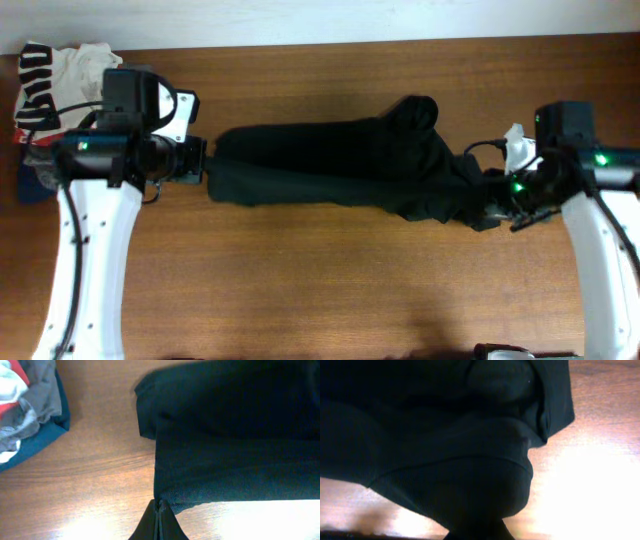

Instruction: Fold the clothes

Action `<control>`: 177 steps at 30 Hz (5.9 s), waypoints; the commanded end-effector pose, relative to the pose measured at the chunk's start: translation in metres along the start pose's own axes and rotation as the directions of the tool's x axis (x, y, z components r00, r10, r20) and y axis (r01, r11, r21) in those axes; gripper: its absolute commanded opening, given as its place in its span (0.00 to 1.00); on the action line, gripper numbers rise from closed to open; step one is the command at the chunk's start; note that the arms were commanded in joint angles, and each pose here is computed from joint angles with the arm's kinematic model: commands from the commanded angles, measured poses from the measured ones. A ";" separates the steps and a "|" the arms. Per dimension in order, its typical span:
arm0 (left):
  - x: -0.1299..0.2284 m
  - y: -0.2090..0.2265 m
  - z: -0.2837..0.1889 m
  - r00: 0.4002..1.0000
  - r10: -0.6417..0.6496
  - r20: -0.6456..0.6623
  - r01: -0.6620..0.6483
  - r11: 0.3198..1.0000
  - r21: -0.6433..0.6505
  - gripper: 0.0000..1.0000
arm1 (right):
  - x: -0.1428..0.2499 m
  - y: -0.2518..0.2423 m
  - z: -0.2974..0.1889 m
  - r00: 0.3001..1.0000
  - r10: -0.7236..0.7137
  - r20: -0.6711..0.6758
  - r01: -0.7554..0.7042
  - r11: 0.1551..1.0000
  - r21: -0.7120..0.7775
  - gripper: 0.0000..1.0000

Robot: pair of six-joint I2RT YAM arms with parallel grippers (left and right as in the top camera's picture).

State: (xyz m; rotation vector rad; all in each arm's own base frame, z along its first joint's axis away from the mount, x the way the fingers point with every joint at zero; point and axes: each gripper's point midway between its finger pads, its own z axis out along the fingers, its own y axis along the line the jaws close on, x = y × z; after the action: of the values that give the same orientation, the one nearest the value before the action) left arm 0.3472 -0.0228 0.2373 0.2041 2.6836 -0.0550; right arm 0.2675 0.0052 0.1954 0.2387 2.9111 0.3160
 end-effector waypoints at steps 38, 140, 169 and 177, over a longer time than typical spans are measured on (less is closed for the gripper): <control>-0.007 0.016 0.208 0.979 -0.006 -0.205 0.007 1.000 0.002 0.36 | -0.072 -0.035 0.155 0.991 -0.007 -0.133 0.009 1.000 0.014 0.68; -0.099 -0.014 0.252 0.996 0.054 -0.071 -0.044 0.990 0.137 0.01 | -0.207 0.074 0.233 0.860 -0.477 0.181 0.488 0.873 -0.015 0.26; -0.151 -0.005 0.208 0.996 0.052 0.067 -0.059 0.993 0.104 0.01 | -0.244 0.043 0.120 0.907 -0.385 0.173 0.389 0.921 0.008 0.04; -0.154 0.009 0.204 0.996 0.054 0.069 -0.055 0.998 0.024 0.01 | -0.220 0.021 0.080 0.951 -0.297 0.090 0.304 0.950 -0.073 0.04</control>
State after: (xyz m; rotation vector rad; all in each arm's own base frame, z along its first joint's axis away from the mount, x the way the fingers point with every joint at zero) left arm 0.5698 -0.0679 0.1151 0.3185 2.6119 -0.1865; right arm 0.5065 0.0131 0.1525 -0.2495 2.7926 0.3320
